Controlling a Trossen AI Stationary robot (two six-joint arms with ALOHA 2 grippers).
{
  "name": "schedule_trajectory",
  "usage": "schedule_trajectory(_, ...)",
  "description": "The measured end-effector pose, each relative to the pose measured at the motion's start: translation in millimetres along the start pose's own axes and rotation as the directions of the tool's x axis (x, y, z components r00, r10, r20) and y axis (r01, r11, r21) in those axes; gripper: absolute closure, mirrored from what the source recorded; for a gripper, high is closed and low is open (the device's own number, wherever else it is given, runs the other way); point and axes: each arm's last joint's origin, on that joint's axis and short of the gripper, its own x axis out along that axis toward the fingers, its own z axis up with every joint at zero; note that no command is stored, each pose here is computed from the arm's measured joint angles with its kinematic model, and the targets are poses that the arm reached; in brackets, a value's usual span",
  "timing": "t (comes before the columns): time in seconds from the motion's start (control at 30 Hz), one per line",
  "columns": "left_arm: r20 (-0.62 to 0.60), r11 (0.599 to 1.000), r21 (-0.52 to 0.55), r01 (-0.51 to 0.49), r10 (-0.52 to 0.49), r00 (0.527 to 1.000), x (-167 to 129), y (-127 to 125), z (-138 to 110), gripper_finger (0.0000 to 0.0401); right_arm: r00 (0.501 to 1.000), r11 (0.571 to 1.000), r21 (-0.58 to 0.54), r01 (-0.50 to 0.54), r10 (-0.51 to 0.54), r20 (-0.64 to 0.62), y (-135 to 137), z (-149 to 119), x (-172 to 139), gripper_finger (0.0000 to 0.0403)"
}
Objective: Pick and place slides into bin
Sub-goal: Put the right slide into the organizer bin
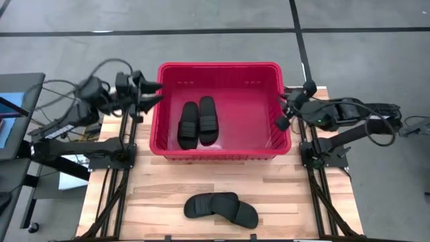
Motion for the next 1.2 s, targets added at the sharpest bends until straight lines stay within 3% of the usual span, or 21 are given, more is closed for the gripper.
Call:
schedule_trajectory(0.17,0.043,0.991,-0.049,0.126,-0.124,0.991,1,-6,-41,0.0183,0.988,0.987,-0.037,-0.154,0.155,0.022,11,-1,-12,0.0346)
schedule_trajectory(0.37,0.055,0.968,-0.083,0.236,-0.232,0.971,2,-22,-69,0.0183,0.939,0.939,-0.041,-0.341,0.342,0.023,27,-5,-28,0.0346)
schedule_trajectory(0.73,0.029,0.962,-0.133,0.240,-0.238,0.971,-1,-70,-123,0.0183,0.824,0.823,0.014,-0.567,0.567,0.019,51,-19,-67,0.0346)
schedule_trajectory(0.97,-0.025,0.955,-0.150,0.257,-0.264,0.964,0,-95,-142,0.0183,0.751,0.751,0.011,-0.660,0.660,0.010,75,-26,-89,0.0346)
schedule_trajectory(1.2,-0.012,0.944,-0.174,0.281,-0.288,0.958,0,-101,-143,0.0183,0.749,0.749,0.012,-0.662,0.662,-0.002,109,-35,-102,0.0346)
